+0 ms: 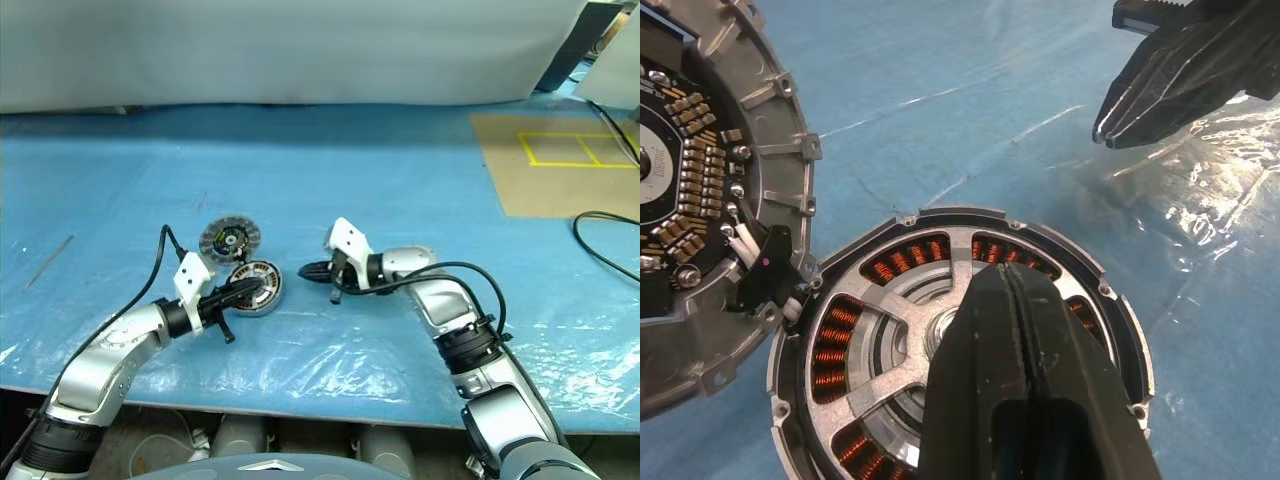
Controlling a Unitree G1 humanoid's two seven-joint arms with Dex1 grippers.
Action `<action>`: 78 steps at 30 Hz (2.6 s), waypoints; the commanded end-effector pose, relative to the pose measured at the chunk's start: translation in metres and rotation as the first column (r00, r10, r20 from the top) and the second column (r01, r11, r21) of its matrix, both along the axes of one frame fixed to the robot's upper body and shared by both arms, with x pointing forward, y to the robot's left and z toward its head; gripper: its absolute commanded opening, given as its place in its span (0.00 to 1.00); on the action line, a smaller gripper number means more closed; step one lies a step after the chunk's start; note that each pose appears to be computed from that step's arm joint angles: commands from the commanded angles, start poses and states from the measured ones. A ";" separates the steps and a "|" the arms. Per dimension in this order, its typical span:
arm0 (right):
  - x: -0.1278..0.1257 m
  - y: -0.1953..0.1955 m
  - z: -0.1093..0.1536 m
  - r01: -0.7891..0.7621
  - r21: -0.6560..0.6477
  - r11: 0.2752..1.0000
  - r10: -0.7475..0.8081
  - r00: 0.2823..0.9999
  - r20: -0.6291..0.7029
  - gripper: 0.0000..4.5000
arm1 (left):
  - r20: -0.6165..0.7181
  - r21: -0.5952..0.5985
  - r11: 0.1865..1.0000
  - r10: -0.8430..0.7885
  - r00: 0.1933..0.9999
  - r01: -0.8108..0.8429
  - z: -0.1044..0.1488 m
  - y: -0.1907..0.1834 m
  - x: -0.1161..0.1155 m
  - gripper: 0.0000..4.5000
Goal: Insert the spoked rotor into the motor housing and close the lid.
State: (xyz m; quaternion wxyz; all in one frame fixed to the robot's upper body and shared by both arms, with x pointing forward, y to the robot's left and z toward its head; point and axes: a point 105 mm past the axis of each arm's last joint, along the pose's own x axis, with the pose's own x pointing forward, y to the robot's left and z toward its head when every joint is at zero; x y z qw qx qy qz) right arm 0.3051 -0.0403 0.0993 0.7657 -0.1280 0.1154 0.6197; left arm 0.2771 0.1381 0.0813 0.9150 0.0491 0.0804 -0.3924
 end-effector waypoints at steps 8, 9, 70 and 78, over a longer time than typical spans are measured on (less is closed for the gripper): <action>-0.010 0.010 0.020 -0.095 0.087 0.992 0.091 0.995 0.048 0.00 | 0.130 -0.247 0.966 0.111 0.985 -0.077 0.045 0.033 0.001 0.01; -0.011 0.010 0.020 -0.098 0.086 0.991 0.095 0.994 0.046 0.00 | 0.111 -0.257 0.964 0.102 0.989 -0.071 0.044 0.038 -0.003 0.01; 0.006 0.063 0.042 -0.080 0.175 0.981 0.082 0.997 -0.005 0.09 | 0.224 -0.132 0.986 -0.072 0.972 0.103 0.055 0.027 -0.010 0.00; 0.000 0.099 0.034 -0.178 0.156 0.972 0.175 0.984 0.030 0.65 | 0.192 -0.130 0.987 0.116 0.974 -0.092 0.034 0.048 -0.052 0.00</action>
